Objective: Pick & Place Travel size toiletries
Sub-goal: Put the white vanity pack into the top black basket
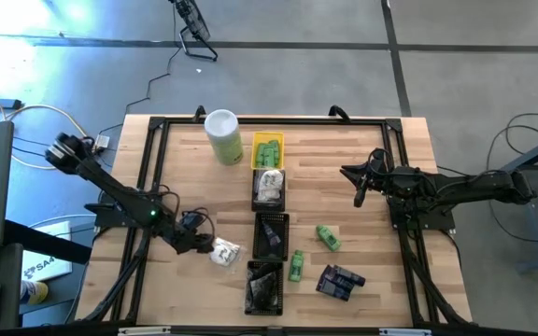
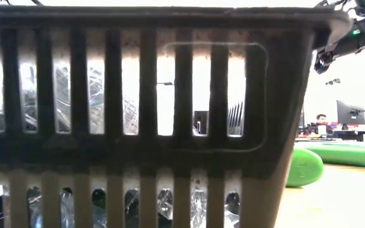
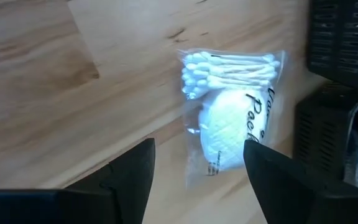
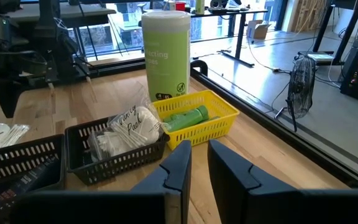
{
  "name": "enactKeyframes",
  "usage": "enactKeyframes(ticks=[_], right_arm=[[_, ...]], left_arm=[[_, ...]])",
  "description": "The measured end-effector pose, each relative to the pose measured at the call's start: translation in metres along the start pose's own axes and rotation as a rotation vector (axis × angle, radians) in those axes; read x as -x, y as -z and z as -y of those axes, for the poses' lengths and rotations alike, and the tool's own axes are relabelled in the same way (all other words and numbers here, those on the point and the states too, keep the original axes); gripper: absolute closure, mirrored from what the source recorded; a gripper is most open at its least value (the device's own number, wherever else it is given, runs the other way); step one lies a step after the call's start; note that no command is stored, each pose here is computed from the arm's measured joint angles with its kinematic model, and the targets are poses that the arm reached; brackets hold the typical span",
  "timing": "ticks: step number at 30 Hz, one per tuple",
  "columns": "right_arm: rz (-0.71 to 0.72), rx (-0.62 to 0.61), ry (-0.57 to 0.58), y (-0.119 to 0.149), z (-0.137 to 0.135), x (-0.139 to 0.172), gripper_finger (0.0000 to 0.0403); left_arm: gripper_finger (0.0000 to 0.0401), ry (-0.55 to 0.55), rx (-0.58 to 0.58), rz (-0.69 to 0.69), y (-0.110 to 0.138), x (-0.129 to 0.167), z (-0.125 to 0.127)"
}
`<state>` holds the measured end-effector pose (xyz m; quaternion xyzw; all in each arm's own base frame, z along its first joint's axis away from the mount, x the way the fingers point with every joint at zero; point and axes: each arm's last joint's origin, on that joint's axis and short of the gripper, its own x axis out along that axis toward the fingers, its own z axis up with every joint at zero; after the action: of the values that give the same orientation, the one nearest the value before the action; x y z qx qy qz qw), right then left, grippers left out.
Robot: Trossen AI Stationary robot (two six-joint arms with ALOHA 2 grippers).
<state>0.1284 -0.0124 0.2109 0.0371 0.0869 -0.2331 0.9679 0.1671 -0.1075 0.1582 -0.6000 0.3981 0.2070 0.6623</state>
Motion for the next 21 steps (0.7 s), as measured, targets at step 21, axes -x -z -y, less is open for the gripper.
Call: enactKeyframes(ticks=[21], right_arm=[[-0.001,0.000,0.000,0.000,0.000,0.000,0.0357]], left_arm=[[0.0184,0.024,-0.005,-0.007,0.007,-0.032,0.003]])
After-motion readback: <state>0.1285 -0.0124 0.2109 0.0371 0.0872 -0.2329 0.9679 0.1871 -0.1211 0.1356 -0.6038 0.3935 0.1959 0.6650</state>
